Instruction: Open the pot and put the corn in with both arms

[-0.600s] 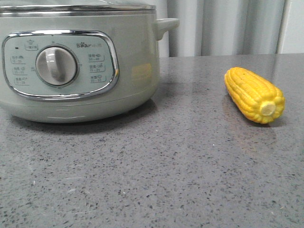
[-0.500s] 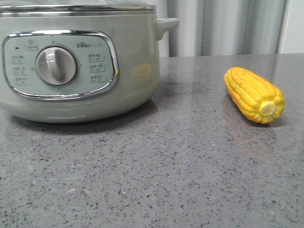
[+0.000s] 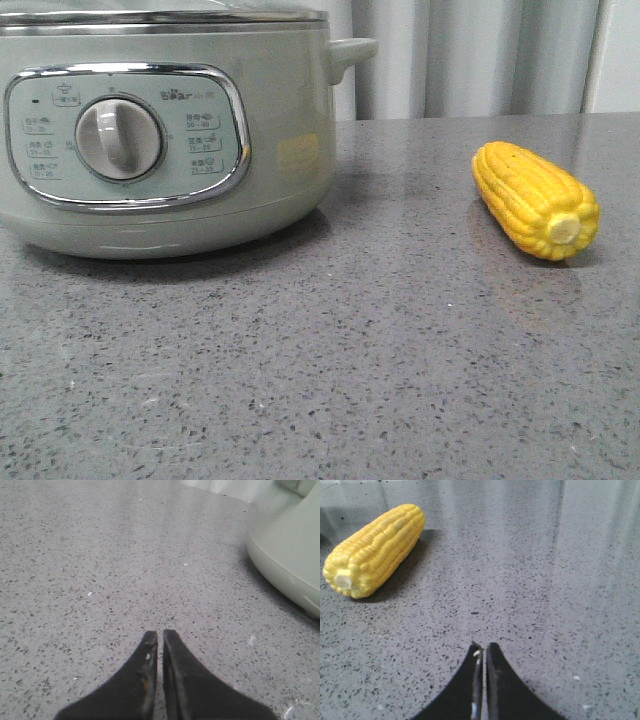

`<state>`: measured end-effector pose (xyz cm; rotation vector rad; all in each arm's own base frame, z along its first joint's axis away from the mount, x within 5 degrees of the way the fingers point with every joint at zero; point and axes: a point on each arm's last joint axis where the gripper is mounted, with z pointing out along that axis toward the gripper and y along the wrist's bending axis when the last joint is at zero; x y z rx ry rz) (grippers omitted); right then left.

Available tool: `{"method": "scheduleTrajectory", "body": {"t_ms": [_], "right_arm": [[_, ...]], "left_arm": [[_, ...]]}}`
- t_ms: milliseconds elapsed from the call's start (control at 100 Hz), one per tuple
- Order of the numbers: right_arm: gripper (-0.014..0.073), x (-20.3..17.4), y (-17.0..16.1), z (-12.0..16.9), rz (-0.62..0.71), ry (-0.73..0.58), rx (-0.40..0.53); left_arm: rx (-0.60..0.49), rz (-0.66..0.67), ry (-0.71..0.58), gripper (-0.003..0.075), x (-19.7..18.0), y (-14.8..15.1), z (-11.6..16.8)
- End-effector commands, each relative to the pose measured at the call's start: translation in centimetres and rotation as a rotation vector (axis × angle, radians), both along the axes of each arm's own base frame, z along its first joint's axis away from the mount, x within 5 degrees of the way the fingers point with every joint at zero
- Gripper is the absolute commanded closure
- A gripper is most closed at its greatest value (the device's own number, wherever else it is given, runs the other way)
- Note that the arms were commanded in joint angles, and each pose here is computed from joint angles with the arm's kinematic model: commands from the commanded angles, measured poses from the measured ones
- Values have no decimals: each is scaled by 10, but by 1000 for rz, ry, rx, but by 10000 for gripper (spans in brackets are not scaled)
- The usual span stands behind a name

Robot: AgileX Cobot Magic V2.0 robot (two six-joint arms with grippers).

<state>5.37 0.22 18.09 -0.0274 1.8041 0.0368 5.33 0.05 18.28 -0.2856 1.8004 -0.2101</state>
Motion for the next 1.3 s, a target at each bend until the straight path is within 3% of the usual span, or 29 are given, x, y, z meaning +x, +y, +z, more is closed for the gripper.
{"method": "scheduleTrajectory", "body": {"t_ms": [0, 190, 300, 340, 380, 490, 620, 810, 900, 1050, 1150, 1290], "right_arm": [[674, 0, 0, -7, -5, -8, -2], [674, 0, 0, -5, -5, -28, -1], [674, 1, 0, -1, -5, -76, -6], [674, 2, 0, 4, -5, -123, 2], [674, 2, 0, 8, -6, -170, 41], [674, 2, -2, 26, -33, -357, 257], [674, 0, -8, 36, -90, -470, 499], [674, -1, -9, 39, -102, -448, 669], [674, -3, -6, 52, -70, -440, 705], [674, -10, 1, 77, 8, -404, 688], [674, -12, 5, 92, 46, -383, 572], [674, -14, 8, 116, 85, -380, 352]], "left_arm": [[-13, -1, -23, 738, -1, 0, -6], [-13, -1, -23, 739, -1, 0, -6], [95, 7, -44, 738, 0, 3, -4], [87, 7, -67, 738, 0, 2, -2], [15, 2, -93, 738, 0, 0, 0], [-385, -7, -147, 738, 1, -7, 6], [-503, -3, -176, 738, 1, -7, 10], [-781, 30, -267, 738, 1, -5, 19], [-728, 19, -294, 739, 0, -4, 27], [-416, -55, -334, 739, -7, -8, 56], [-248, -83, -341, 739, -9, -9, 75], [-122, -108, -328, 738, -8, -11, 94]]}}
